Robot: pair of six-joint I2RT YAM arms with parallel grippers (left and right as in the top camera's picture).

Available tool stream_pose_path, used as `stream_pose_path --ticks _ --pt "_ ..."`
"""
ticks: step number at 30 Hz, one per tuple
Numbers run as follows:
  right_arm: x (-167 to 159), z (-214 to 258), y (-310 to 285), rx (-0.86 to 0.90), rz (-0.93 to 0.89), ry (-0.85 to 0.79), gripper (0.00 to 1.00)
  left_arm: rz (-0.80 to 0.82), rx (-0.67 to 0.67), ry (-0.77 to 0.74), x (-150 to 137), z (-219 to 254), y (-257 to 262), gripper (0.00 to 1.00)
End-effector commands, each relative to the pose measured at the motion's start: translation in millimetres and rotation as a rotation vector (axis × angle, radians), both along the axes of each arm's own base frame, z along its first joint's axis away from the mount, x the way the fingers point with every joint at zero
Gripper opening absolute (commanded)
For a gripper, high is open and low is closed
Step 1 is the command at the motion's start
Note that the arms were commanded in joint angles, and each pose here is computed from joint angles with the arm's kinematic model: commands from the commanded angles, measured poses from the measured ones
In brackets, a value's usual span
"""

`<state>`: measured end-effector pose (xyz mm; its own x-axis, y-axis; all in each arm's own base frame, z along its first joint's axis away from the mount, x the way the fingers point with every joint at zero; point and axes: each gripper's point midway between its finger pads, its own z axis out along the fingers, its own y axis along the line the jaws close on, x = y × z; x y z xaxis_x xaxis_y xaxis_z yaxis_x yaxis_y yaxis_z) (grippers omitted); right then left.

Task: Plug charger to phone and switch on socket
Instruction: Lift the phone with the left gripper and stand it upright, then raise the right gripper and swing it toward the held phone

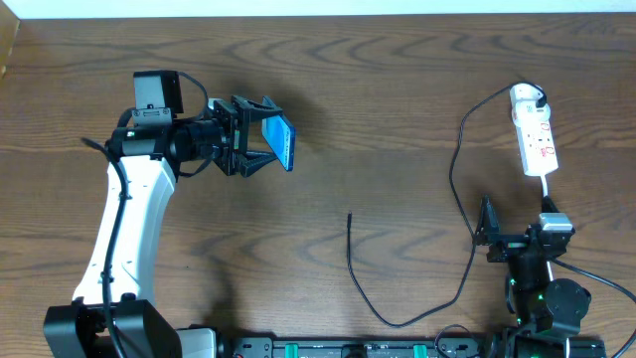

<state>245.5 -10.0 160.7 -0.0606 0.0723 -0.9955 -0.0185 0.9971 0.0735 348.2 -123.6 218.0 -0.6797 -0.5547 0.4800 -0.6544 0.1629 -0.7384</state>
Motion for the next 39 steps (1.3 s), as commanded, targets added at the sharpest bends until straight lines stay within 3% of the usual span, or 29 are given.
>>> stream_pose_path --ticks 1,26,35,39 --pt "0 0 1 0.012 0.001 0.001 0.99 -0.003 -0.019 -0.016 -2 9 -1 0.07" --pt "2 19 18 -0.022 0.104 -0.070 0.99 0.035 -0.005 -0.094 17 17 3 0.07" --pt "36 31 14 -0.088 0.129 0.061 0.99 0.046 -0.012 -0.136 25 24 3 0.07" --pt "70 42 31 -0.048 0.273 0.129 0.99 0.064 0.010 -0.138 28 22 6 0.07"
